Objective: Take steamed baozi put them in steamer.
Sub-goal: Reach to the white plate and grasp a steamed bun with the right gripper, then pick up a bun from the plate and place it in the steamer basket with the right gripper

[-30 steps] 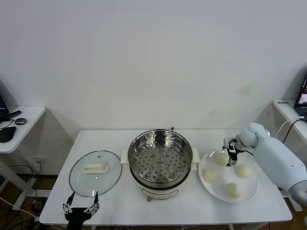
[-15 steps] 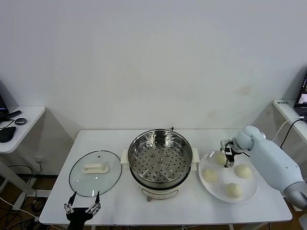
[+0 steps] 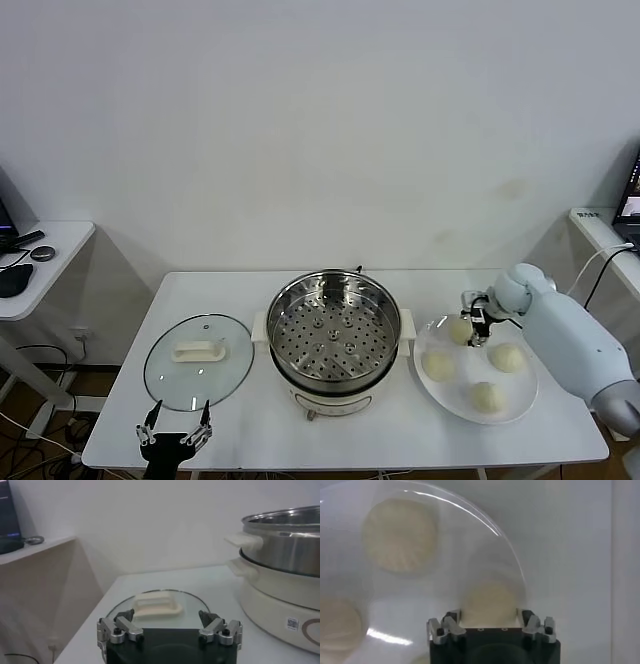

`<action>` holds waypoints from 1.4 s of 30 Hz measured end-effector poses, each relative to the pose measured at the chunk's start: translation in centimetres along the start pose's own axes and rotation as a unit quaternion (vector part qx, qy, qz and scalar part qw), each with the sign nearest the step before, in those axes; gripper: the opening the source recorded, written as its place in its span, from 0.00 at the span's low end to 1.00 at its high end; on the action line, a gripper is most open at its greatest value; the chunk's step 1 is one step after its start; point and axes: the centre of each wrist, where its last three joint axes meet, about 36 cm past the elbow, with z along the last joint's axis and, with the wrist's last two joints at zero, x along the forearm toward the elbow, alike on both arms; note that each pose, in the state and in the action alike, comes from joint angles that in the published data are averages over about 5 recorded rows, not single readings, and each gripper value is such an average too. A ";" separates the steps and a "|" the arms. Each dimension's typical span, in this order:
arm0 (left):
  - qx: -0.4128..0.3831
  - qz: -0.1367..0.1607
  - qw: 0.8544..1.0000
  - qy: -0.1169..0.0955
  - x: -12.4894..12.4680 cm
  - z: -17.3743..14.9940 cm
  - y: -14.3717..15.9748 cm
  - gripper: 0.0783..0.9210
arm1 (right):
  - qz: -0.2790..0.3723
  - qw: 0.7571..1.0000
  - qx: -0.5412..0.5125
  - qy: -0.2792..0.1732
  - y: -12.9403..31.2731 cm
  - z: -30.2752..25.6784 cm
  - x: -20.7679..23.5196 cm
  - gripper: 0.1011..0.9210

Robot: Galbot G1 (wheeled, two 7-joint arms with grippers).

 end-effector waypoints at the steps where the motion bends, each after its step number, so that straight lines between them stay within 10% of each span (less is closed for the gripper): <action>1: 0.000 0.000 1.000 0.000 0.0 0.0 0.0 0.88 | 0.001 1.000 -0.001 -0.002 -0.2 -0.1 0.3 0.66; 20: 0.007 -0.009 1.000 -0.014 -0.5 -1.2 -0.2 0.88 | 0.019 0.976 0.149 -0.160 -12.1 -13.9 15.8 0.66; 42: 0.020 -0.028 0.999 -0.005 0.2 -1.3 -0.2 0.88 | 0.012 0.790 0.594 -0.149 -10.3 -30.3 15.7 0.68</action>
